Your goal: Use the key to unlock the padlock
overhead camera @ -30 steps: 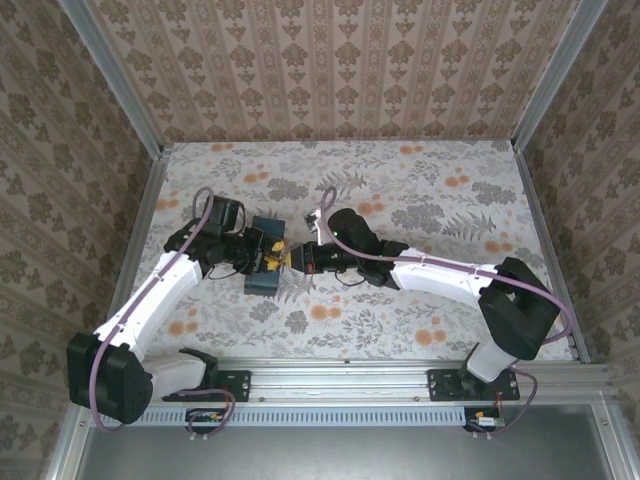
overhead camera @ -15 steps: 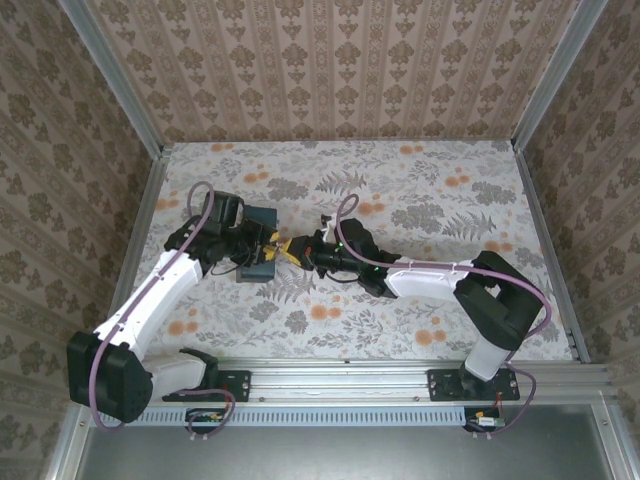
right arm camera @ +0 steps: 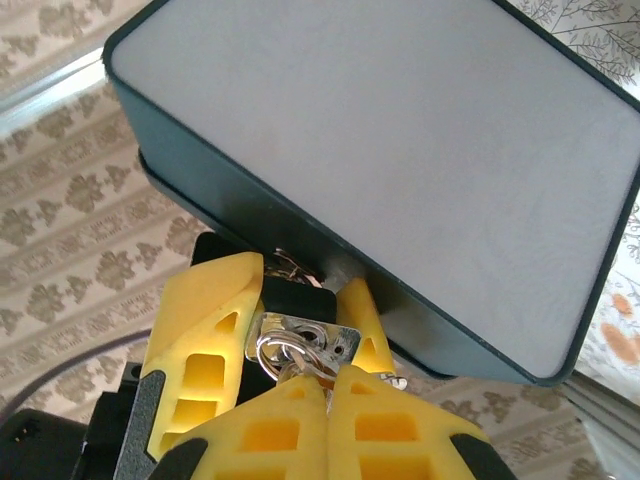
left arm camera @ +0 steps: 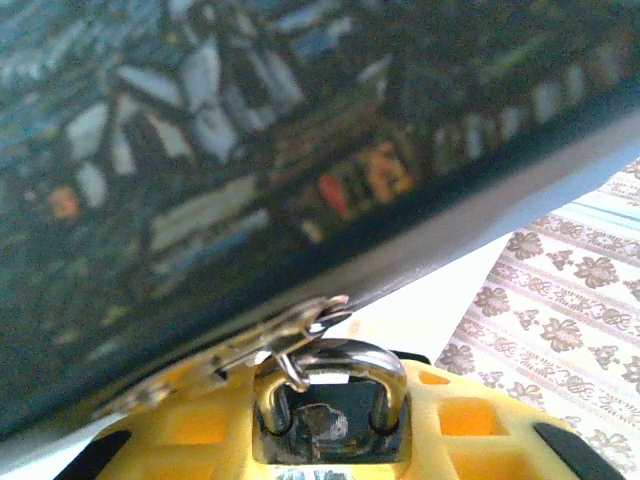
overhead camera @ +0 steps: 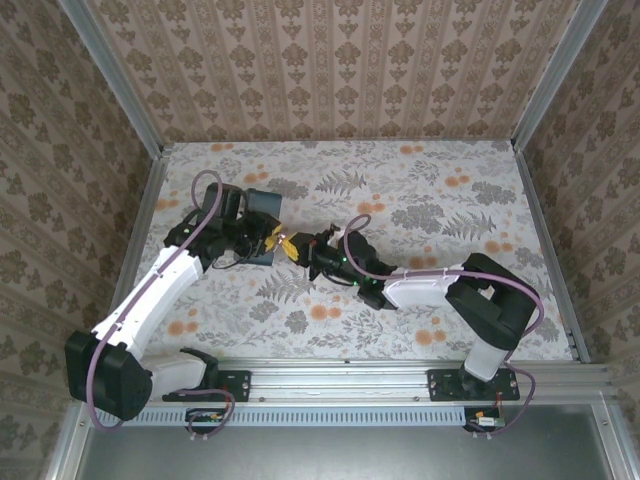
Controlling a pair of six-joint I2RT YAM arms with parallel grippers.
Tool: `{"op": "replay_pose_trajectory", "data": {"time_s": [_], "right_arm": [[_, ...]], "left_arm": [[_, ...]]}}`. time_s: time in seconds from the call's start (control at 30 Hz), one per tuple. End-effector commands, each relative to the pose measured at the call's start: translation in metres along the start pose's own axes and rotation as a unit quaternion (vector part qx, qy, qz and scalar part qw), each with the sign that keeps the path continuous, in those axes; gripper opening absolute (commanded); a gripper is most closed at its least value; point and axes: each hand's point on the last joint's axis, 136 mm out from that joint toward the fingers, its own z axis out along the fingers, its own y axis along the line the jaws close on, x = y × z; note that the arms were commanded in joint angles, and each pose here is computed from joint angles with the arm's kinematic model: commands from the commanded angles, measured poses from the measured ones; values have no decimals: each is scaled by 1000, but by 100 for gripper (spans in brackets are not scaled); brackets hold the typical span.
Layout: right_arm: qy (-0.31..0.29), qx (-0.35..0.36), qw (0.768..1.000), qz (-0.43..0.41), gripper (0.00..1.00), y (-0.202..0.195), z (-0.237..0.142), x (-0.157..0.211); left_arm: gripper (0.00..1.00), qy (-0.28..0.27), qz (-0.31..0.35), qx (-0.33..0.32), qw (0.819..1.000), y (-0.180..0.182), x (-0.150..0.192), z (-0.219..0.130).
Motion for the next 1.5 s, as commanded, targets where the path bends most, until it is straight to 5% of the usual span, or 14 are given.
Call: {"op": "replay_pose_trajectory", "data": {"time_s": [0.0, 0.17, 0.33, 0.43, 0.57, 0.63, 0.67, 0.83, 0.93, 1.03, 1.13, 1.27, 1.47], "right_arm": [[-54, -62, 990, 119, 0, 21, -5, -11], [-54, -81, 988, 120, 0, 30, -11, -13], [-2, -25, 1000, -12, 21, 23, -14, -17], [13, 38, 994, -103, 26, -4, -28, -26], [38, 94, 968, -231, 25, -18, -52, -31], [54, 119, 930, -343, 25, -11, -65, -31], [62, 134, 898, -414, 26, -5, -71, -29], [114, 117, 634, -756, 26, 34, -94, 20], [83, 72, 509, -854, 29, 53, -93, 38], [76, 60, 367, -925, 31, 35, -85, 47], [69, 74, 249, -963, 34, 13, -72, 41], [31, 76, 133, -988, 36, 10, -60, 40], [-18, 64, 45, -997, 36, 20, -50, 41]], "left_arm": [[0, 109, 57, 39, 992, -18, 55, -14], [0, 109, 51, 40, 992, -13, 52, -15], [0, 116, 33, 37, 992, -6, 47, -19], [0, 120, 23, 40, 992, -4, 43, -24], [0, 124, 19, 35, 991, 0, 39, -29], [0, 122, 18, 33, 992, 2, 37, -30], [0, 121, 18, 32, 992, 3, 36, -30], [0, 138, 14, 30, 990, 6, 40, -30], [0, 142, 10, 29, 989, 6, 40, -29], [0, 142, 6, 33, 989, 4, 39, -30], [0, 145, 1, 35, 989, 2, 39, -31], [0, 149, 2, 35, 988, -1, 41, -34], [0, 152, 2, 32, 988, -2, 41, -34]]}}
